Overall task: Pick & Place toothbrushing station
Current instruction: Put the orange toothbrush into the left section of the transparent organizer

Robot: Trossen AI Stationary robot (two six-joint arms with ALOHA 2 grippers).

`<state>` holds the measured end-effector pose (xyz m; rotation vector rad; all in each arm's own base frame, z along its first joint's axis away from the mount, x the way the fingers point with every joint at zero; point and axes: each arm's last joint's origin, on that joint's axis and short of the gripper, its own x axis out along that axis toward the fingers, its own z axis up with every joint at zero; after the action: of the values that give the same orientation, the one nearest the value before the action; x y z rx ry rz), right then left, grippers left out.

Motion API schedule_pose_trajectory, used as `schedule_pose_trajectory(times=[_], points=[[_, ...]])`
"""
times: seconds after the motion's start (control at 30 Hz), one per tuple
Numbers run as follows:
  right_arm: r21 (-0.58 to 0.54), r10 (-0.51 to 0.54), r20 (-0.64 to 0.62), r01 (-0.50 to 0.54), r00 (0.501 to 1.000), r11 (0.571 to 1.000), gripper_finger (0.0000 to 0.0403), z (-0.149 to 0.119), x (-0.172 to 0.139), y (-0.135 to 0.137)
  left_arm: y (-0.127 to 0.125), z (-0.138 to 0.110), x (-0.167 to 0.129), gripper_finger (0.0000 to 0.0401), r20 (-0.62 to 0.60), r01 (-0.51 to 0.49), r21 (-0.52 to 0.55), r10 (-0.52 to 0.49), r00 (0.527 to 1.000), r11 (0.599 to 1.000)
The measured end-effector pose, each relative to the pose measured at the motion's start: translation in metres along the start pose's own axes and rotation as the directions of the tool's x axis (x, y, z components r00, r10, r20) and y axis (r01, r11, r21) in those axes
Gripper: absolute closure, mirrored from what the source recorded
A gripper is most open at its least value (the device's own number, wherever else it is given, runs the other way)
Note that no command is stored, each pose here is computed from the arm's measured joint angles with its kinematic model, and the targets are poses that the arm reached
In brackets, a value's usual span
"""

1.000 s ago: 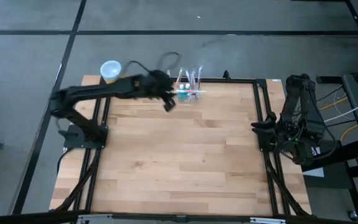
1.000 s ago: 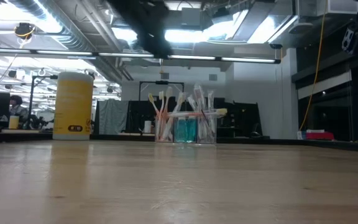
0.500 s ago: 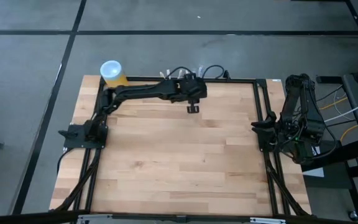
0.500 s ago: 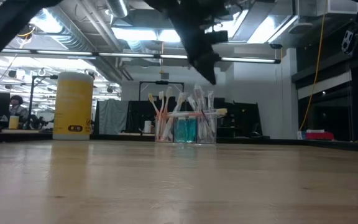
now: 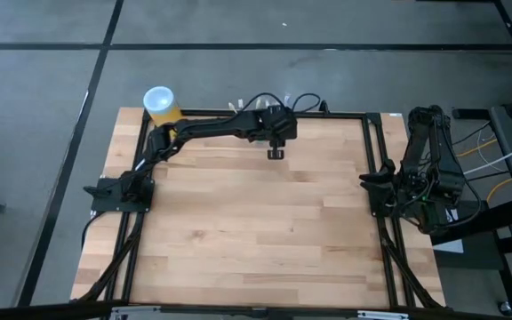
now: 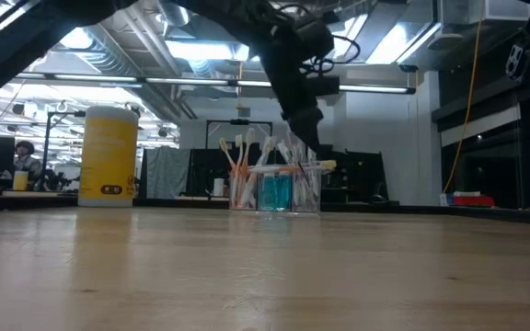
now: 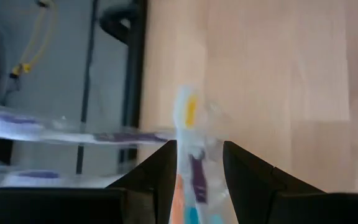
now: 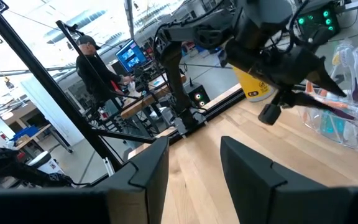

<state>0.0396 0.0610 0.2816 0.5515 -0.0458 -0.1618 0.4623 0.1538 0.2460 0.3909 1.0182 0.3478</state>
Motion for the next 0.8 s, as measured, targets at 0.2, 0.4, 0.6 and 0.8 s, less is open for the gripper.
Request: schedule_pose_trajectory(times=[0.2,0.4,0.6,0.8], points=[[0.007,0.0,0.0,0.0,1.0,1.0,0.0254,0.0,0.0,0.0,-0.002,-0.003,0.015,0.0276,0.003,0.023,0.026,-0.023,1.0,0.999],[0.016,0.0,0.0,0.0,1.0,1.0,0.0254,0.0,0.0,0.001,-0.006,-0.006,0.029,0.0276,-0.01,0.02,0.027,-0.02,1.0,0.999],[0.019,-0.005,0.003,0.005,1.0,1.0,0.0254,0.0,0.0,0.001,-0.004,-0.007,0.036,0.0292,-0.013,-0.034,0.038,0.035,0.999,0.999],[0.019,-0.021,0.013,0.021,1.0,1.0,0.0254,0.0,0.002,0.0,0.007,-0.01,0.037,0.0384,-0.019,-0.06,-0.002,0.06,0.998,0.998]])
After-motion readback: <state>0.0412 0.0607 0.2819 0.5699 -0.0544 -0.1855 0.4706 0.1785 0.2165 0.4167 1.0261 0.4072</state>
